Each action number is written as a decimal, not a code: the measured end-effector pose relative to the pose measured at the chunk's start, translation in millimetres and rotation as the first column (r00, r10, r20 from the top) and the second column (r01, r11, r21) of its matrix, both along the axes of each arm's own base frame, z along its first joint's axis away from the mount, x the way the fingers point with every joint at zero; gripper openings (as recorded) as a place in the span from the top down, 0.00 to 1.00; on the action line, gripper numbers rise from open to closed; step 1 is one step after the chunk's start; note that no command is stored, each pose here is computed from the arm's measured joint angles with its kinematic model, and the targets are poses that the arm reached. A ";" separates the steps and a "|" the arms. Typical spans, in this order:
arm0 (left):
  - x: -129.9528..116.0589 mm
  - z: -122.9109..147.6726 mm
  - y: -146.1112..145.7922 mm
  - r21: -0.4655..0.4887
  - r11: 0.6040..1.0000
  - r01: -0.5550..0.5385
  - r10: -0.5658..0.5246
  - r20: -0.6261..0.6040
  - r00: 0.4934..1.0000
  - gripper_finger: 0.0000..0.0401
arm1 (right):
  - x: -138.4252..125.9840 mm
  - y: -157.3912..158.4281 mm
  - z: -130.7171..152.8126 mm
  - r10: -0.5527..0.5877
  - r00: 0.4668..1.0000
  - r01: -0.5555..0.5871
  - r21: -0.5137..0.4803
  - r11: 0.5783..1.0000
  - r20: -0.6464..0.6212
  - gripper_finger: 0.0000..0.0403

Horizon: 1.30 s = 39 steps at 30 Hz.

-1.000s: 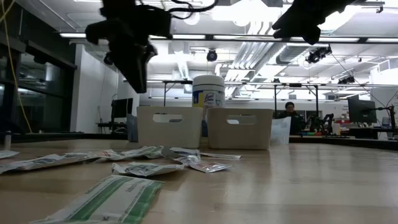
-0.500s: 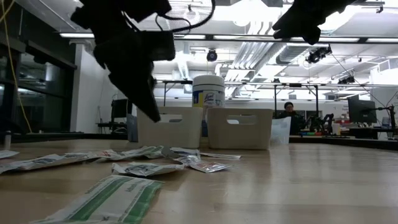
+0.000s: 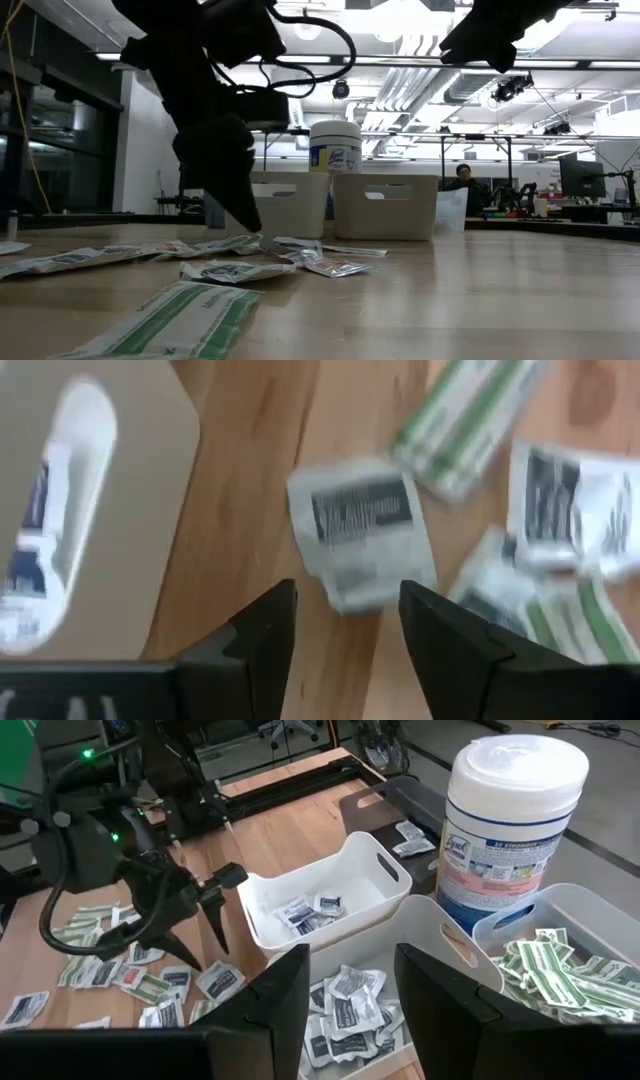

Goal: Pick & Place First Aid Supplies
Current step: Put the wipe into the gray bin

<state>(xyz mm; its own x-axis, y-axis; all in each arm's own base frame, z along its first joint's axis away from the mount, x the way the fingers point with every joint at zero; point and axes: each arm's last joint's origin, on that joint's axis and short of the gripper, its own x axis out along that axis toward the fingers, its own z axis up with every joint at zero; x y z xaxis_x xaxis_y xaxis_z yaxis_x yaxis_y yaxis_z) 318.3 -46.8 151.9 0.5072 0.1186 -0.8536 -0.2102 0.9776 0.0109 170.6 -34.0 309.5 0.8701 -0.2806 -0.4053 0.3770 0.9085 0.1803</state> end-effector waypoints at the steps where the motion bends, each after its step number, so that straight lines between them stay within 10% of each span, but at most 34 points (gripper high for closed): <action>1: 1.6 -0.7 0.0 0.006 1.000 -0.007 0.007 0.010 1.000 0.56 | 0.1 0.0 -0.1 0.000 1.000 0.000 0.000 1.000 -0.001 0.65; 19: 4.5 -9.8 0.4 0.026 0.999 -0.038 0.038 0.003 0.999 0.56 | 0.0 0.0 0.0 -0.005 1.000 0.005 0.012 1.000 0.003 0.65; 39: -6.8 -10.7 -20.2 0.059 0.977 0.204 -0.197 -0.111 0.974 0.56 | -0.1 -0.2 0.0 -0.018 1.000 0.018 0.020 1.000 0.007 0.65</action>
<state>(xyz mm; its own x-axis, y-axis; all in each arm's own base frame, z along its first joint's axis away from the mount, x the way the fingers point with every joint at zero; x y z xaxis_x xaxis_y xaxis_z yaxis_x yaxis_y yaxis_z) 311.4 -67.0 141.3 0.4358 0.0847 -0.8960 -0.0040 0.9957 0.0922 170.5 -34.2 309.5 0.8678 -0.2879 -0.4051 0.3919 0.8977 0.2014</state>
